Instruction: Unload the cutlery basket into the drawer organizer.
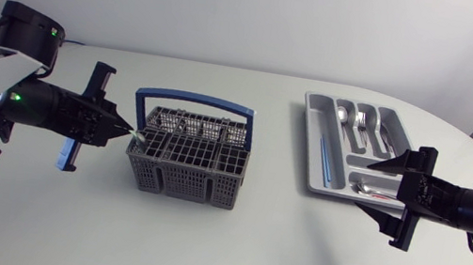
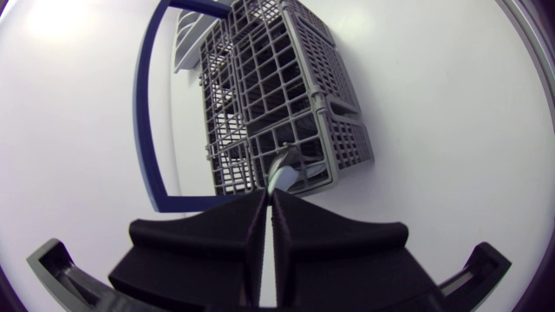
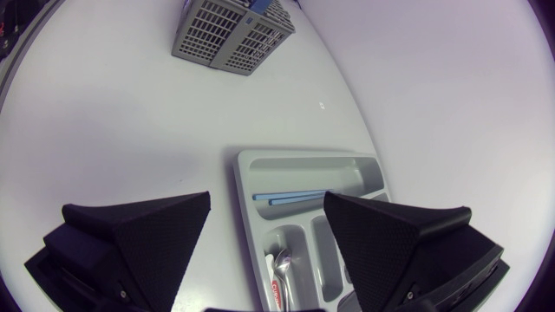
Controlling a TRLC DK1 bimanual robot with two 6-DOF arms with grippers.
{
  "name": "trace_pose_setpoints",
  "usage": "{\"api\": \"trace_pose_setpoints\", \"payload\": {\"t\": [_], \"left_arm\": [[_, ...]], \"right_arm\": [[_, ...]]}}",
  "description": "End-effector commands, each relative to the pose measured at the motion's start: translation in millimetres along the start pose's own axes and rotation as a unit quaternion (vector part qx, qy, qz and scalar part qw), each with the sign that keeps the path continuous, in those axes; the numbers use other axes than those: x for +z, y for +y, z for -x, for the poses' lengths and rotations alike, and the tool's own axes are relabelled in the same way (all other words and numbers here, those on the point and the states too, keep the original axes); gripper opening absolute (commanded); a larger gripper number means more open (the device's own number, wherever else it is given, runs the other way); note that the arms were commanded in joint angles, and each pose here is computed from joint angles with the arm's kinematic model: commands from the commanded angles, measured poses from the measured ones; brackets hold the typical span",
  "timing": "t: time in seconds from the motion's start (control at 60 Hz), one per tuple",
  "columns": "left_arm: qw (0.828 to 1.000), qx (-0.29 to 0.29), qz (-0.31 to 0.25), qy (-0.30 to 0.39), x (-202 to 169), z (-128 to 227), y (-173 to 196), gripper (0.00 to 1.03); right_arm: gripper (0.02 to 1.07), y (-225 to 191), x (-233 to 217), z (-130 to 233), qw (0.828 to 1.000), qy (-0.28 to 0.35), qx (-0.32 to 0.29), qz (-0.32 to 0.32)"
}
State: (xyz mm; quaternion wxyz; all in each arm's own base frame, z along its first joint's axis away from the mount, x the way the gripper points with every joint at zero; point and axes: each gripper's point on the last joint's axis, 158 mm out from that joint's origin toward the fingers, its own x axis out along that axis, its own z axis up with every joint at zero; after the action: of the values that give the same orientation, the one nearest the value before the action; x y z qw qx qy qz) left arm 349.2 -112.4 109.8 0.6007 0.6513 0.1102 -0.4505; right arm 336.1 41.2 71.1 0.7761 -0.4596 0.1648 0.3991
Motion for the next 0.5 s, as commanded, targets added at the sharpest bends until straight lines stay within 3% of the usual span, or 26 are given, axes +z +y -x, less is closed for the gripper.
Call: {"api": "trace_pose_setpoints", "payload": {"t": [0.0, 0.483], "left_arm": [[0.999, 0.032, -0.009, -0.007, 5.6, 14.6, 22.6, 0.03], [0.998, 0.068, 0.003, -0.008, 7.8, 45.1, 33.6, 0.03]], "right_arm": [[0.97, 13.8, 4.4, -0.2, 1.000, -0.006, 0.010, -0.009], [0.97, 20.4, 12.7, 8.3, 1.000, -0.009, 0.006, -0.002]]}}
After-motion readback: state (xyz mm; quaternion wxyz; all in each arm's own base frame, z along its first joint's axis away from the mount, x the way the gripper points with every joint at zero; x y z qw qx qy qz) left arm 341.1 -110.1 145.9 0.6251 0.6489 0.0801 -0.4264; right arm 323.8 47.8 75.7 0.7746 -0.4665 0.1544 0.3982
